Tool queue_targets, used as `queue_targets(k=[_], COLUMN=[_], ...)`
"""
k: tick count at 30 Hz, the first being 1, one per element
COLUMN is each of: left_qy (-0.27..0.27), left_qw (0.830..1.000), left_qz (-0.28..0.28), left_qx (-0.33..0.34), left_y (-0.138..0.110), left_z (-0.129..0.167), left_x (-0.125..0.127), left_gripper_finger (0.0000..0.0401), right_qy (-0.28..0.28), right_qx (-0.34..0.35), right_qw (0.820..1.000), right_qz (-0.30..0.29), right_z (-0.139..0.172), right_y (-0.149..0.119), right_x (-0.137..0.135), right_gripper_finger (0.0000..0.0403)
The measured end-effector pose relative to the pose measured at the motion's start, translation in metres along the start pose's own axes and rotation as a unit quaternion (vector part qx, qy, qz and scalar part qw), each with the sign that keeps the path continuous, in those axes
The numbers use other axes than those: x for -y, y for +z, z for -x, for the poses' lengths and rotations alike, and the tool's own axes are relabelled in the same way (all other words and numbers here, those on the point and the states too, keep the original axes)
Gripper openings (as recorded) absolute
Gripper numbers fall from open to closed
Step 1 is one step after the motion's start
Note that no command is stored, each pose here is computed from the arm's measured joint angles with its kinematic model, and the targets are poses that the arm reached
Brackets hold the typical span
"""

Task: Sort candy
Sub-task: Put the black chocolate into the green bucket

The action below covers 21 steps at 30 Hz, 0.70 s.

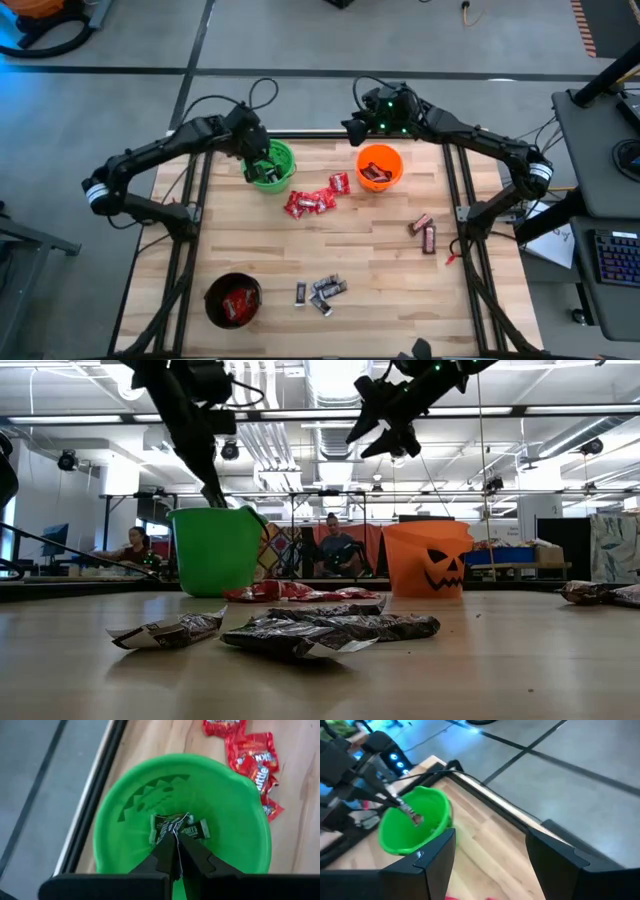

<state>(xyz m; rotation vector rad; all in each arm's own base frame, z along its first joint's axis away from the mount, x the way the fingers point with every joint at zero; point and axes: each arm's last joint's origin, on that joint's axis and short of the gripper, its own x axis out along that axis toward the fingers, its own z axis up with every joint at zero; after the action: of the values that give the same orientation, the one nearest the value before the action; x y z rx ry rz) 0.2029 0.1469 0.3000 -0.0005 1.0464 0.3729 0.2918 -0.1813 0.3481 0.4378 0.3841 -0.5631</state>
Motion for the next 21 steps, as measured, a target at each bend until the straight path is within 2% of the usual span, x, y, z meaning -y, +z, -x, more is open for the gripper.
queue_targets(k=[12,21], left_qy=[-0.016,-0.011], left_qw=[0.998,0.996], left_qz=[-0.010,-0.006], left_qx=[-0.055,-0.093], left_y=[0.003,0.002], left_z=[-0.040,-0.064], left_x=[-0.005,-0.009], left_gripper_finger=[0.0000,0.0003], right_qy=[-0.073,-0.075], right_qx=[0.006,-0.002], right_qw=[0.997,0.997], right_qz=[0.037,0.034], right_z=[0.000,-0.001], right_y=[-0.001,-0.003], right_x=[0.008,0.009], right_gripper_finger=[0.0231,0.0224])
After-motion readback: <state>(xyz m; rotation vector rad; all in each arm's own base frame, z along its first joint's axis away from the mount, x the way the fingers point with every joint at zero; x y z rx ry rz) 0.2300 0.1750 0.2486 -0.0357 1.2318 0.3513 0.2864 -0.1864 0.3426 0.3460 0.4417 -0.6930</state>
